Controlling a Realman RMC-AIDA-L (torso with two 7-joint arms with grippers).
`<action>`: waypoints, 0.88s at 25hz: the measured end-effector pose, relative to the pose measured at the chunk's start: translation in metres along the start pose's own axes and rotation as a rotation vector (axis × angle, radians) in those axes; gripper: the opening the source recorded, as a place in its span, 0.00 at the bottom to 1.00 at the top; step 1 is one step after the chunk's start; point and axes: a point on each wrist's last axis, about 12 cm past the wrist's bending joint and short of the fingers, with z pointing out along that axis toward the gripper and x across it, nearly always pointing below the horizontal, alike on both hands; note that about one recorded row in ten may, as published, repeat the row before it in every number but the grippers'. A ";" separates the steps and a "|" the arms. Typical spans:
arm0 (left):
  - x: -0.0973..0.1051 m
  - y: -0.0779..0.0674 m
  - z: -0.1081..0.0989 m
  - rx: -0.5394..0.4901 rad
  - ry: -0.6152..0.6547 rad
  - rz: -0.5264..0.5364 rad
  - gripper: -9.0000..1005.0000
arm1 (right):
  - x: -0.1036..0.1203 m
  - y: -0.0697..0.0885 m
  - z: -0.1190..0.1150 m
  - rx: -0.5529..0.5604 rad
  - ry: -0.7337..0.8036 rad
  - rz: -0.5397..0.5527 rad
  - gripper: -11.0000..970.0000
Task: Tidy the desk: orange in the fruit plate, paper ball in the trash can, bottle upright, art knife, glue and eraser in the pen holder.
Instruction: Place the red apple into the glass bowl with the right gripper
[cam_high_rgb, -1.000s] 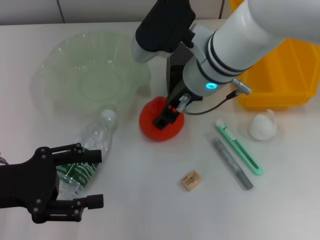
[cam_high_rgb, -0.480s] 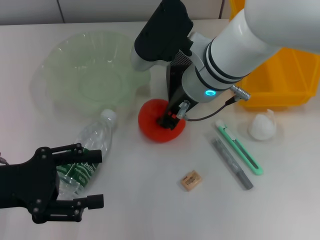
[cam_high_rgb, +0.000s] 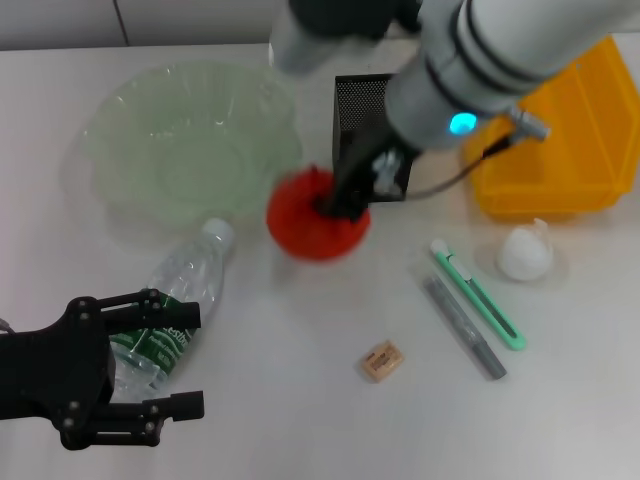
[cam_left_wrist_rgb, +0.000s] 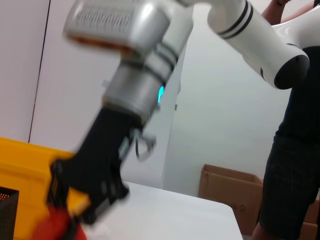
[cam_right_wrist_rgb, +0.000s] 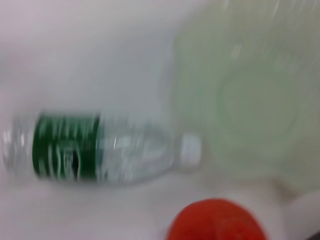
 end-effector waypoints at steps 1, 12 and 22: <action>0.000 0.000 0.000 0.000 0.000 0.000 0.80 | -0.004 -0.003 -0.010 0.012 -0.042 0.002 0.21; 0.003 -0.001 0.003 0.000 -0.002 -0.009 0.80 | -0.047 -0.030 -0.001 0.116 -0.578 -0.006 0.21; 0.009 -0.003 0.002 -0.012 -0.002 -0.021 0.80 | -0.035 -0.036 0.007 0.179 -0.640 0.016 0.52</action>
